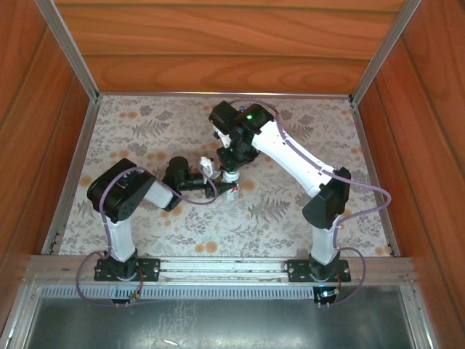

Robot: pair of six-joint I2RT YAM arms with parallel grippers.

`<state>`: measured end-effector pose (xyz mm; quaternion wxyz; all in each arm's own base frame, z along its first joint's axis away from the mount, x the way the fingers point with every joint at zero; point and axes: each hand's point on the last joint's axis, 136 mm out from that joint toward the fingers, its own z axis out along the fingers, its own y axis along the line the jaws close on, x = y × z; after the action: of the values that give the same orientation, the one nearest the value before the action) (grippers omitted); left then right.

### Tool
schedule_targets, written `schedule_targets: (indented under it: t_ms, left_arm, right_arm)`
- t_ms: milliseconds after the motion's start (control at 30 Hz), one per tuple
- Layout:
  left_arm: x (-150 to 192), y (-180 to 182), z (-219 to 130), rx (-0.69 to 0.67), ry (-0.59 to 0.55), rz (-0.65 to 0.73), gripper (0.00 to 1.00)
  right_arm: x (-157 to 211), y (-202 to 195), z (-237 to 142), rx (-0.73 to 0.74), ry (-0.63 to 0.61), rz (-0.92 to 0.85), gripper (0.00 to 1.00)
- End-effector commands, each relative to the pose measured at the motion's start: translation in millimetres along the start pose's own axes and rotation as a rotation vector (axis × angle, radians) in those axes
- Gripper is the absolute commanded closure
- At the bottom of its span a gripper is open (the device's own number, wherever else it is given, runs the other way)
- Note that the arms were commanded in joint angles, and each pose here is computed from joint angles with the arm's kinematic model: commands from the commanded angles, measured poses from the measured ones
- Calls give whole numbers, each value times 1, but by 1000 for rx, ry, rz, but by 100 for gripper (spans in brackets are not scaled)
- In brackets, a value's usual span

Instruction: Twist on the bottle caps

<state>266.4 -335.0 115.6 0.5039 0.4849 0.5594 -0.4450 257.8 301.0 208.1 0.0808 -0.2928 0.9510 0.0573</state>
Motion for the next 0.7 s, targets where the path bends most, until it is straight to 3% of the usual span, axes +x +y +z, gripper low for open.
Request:
schedule_targets:
  t_ms: [0, 400, 667]
  left_arm:
    - [10, 0, 1, 10, 22, -18, 45]
    - [10, 0, 1, 10, 21, -21, 45]
    - [8, -1, 0, 11, 19, -18, 45]
  right_arm:
    - [6, 0, -2, 44, 23, -36, 53]
    - [5, -3, 1, 107, 15, -41, 53]
    - [6, 4, 7, 63, 18, -29, 53]
